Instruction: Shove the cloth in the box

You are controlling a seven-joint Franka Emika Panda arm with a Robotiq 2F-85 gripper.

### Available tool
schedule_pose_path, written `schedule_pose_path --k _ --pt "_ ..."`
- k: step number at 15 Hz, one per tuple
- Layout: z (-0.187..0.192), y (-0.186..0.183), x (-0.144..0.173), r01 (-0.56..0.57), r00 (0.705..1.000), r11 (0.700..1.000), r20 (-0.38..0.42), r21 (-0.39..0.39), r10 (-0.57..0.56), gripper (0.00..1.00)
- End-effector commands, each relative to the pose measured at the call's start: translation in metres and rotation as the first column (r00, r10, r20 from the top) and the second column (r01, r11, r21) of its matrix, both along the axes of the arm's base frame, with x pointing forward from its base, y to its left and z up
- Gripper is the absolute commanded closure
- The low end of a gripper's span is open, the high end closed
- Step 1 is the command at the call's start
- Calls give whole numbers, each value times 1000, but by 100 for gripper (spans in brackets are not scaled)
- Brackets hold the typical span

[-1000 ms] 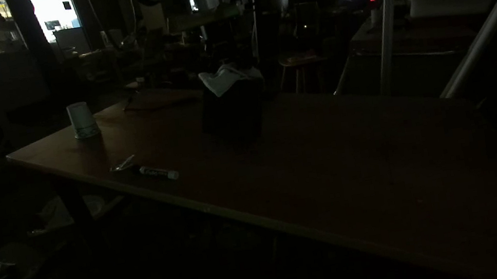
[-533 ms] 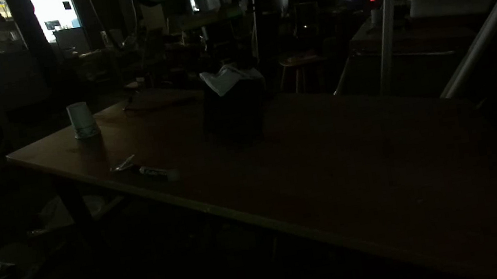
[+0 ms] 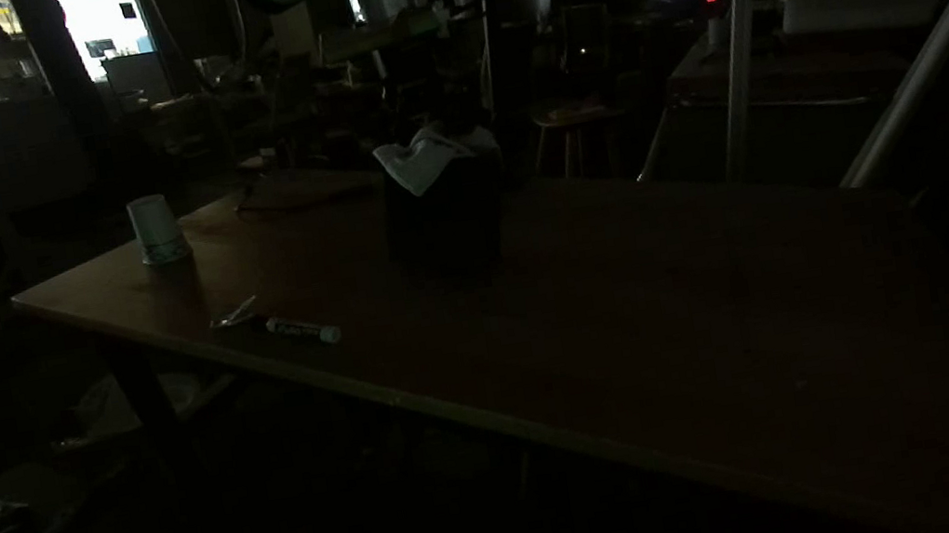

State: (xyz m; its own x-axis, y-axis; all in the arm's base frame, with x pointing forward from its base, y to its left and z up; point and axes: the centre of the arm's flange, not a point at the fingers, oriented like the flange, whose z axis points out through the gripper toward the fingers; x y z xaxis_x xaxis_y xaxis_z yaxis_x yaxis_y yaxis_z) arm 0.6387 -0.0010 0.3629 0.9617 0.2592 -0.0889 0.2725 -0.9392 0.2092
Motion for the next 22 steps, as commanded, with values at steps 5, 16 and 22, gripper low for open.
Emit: schedule_pose_path --k 5,16,22 --pt "2 3 -31 59 998 998 22 -16 -59 96" --pt "5 4 -50 106 994 993 30 -49 -104 68" --pt "20 -1 -40 104 993 990 59 -98 -99 47"
